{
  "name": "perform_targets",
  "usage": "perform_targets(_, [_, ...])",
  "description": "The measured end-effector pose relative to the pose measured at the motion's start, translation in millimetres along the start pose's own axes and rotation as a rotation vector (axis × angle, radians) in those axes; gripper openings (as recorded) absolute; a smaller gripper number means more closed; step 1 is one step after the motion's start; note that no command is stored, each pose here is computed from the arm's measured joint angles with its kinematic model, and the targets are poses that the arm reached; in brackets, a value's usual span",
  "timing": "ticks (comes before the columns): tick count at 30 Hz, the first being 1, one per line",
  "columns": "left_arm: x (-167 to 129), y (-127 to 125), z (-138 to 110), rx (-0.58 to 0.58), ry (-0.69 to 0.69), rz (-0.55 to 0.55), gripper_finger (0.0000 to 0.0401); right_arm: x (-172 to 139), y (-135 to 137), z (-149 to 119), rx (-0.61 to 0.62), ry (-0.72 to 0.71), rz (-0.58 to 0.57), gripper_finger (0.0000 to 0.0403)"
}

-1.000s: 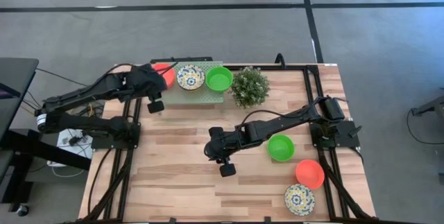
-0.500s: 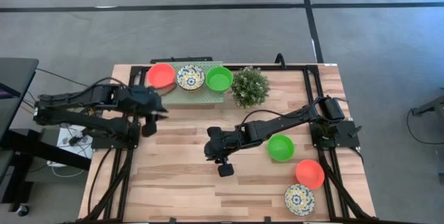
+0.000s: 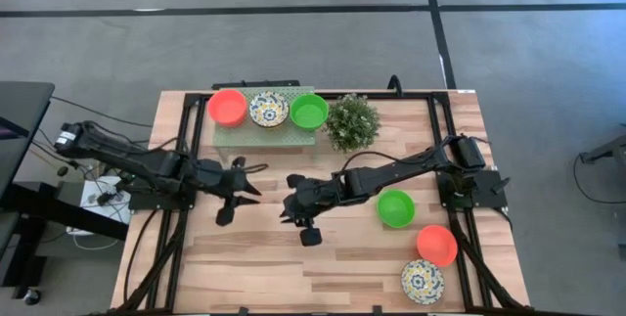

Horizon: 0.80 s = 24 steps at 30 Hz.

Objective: Pick & Place Mini bowls
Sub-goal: Stack the green bowl on top of the stacked green bowl on the shelf

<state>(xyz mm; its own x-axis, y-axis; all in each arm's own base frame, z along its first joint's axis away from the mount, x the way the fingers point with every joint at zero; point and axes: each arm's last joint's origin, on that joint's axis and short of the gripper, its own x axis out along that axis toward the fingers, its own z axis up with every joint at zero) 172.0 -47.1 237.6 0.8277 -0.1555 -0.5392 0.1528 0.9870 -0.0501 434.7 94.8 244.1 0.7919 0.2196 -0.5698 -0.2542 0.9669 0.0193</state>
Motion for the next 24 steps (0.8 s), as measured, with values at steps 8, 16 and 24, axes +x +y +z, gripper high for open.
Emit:
perform_targets(8, [16.6, -3.0, -27.0, 0.008, -0.032, -0.008, 0.0106, -0.2, -3.6, -0.5, 0.017, 0.004, 0.000, 0.0062])
perform_targets(16, [19.5, -2.3, -34.3, 0.005, -0.039, -0.008, 0.0106, -0.2, -3.9, 1.3, 0.032, -0.014, 0.000, 0.0080])
perform_targets(24, [19.5, -2.3, -34.0, 0.009, -0.042, -0.008, 0.0106, -0.3, -4.0, 3.0, 0.037, -0.031, -0.001, 0.0148])
